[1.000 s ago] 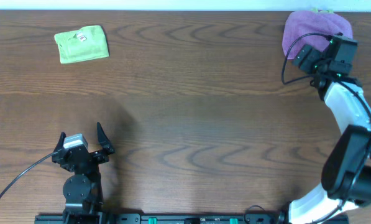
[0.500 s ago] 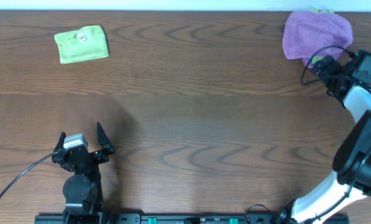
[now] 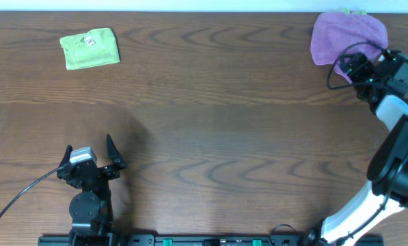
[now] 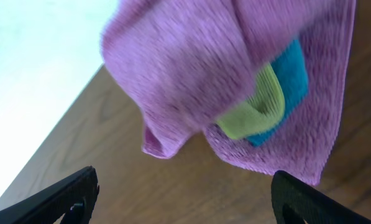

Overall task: Fold the cloth
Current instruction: 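Reach the right gripper to the pink cloth on the pile, then grasp the pink cloth with the right gripper and lift it, then carry the pink cloth left to the table center with the right gripper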

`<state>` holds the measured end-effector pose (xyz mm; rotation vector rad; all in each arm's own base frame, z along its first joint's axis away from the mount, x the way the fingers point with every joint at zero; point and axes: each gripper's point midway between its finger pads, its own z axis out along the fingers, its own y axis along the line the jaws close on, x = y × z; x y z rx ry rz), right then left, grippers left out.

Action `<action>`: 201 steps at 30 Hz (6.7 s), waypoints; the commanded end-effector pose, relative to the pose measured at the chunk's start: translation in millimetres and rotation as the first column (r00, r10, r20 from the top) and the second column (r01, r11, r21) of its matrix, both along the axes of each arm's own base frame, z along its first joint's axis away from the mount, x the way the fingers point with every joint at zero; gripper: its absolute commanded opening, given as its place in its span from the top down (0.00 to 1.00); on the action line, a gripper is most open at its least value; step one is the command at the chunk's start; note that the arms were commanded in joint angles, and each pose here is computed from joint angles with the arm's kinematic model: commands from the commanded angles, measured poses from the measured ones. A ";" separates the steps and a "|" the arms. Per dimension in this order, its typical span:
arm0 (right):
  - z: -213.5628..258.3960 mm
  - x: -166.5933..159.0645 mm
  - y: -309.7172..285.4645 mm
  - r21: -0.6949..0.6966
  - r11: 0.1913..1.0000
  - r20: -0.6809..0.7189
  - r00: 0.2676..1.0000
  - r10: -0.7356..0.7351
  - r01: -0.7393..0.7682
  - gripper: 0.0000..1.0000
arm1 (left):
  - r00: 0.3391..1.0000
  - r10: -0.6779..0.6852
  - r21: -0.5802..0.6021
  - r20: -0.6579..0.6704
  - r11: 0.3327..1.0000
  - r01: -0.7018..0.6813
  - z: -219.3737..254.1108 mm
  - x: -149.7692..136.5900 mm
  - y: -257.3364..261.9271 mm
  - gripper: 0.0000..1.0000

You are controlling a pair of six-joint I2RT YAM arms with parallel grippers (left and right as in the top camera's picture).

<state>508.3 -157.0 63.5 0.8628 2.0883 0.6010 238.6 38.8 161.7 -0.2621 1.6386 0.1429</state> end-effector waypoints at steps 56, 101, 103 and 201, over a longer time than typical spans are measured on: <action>-4.3 51.5 12.8 0.108 0.991 0.040 0.996 0.081 -0.085 0.37 | 0.999 0.015 0.018 -0.047 1.000 -0.014 -18.9 -0.1 2.9 0.05; 215.1 32.6 183.8 -0.028 0.841 0.333 0.788 0.517 -0.540 0.99 | 0.999 0.015 0.018 -0.047 1.000 -0.014 -18.9 -0.1 2.9 0.05; 230.6 16.1 190.4 -0.055 0.829 0.323 0.775 0.543 -0.557 0.98 | 0.999 0.015 0.018 -0.047 1.000 -0.014 -18.9 -0.1 2.9 0.05; 205.6 -11.9 454.7 -0.717 0.365 0.151 0.379 0.913 -0.594 0.99 | 0.999 0.015 0.018 -0.047 1.000 -0.014 -18.9 -0.1 2.9 0.05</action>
